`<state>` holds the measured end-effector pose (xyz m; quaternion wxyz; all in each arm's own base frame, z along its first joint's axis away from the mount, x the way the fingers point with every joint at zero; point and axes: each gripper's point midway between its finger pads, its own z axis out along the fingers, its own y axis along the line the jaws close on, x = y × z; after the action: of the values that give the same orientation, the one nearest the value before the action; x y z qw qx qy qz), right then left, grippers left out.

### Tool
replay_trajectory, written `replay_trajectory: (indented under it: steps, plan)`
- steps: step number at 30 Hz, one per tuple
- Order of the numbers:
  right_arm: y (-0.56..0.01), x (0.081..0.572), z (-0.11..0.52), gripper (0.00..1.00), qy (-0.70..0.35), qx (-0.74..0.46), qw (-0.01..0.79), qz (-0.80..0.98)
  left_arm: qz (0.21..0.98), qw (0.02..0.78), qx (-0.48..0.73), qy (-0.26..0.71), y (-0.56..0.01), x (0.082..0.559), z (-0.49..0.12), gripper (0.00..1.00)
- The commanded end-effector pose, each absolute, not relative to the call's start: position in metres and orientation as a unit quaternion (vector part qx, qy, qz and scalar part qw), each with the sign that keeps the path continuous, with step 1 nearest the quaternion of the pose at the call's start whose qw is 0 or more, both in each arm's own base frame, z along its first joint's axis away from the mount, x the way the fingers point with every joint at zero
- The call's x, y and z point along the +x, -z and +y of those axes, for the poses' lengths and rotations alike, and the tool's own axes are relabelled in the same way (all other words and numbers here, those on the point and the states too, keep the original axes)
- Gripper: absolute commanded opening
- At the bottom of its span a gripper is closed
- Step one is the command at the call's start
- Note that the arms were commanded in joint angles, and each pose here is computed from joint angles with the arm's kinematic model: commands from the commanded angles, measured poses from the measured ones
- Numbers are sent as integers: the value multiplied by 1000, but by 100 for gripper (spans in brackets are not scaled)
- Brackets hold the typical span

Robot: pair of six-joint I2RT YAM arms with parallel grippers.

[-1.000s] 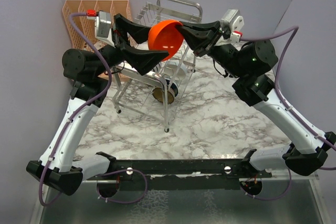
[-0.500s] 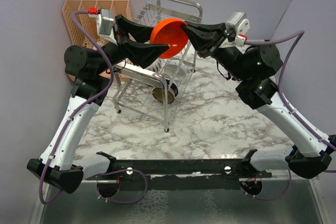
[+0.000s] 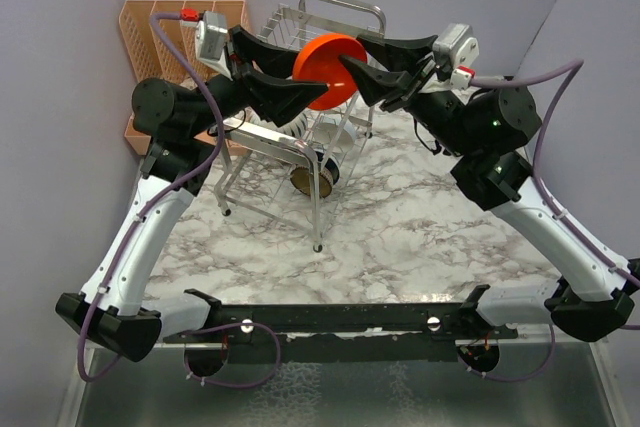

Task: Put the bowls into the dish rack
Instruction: Turn the bowl upside down on the dish rack.

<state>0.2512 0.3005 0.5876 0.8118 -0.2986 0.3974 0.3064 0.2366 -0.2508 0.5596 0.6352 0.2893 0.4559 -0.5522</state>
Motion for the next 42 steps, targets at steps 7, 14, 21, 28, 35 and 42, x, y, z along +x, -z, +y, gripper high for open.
replay_trajectory:
  steps: [7,14,21,28,35,42]
  plan:
    - [-600,230,294,63,-325,-303,811,382,481,652,278,516,-556,249,-248,22]
    - [-598,226,275,66,-306,-287,817,394,523,676,268,445,-547,279,-241,22]
    - [-594,215,246,66,-288,-270,821,413,565,692,272,359,-549,317,-234,22]
    - [-580,210,215,66,-260,-244,823,442,642,684,253,238,-530,374,-215,22]
    - [-572,204,192,66,-246,-222,825,459,695,669,227,134,-506,421,-195,15]
    - [-563,201,177,66,-232,-208,826,470,737,627,251,15,-459,452,-198,15]
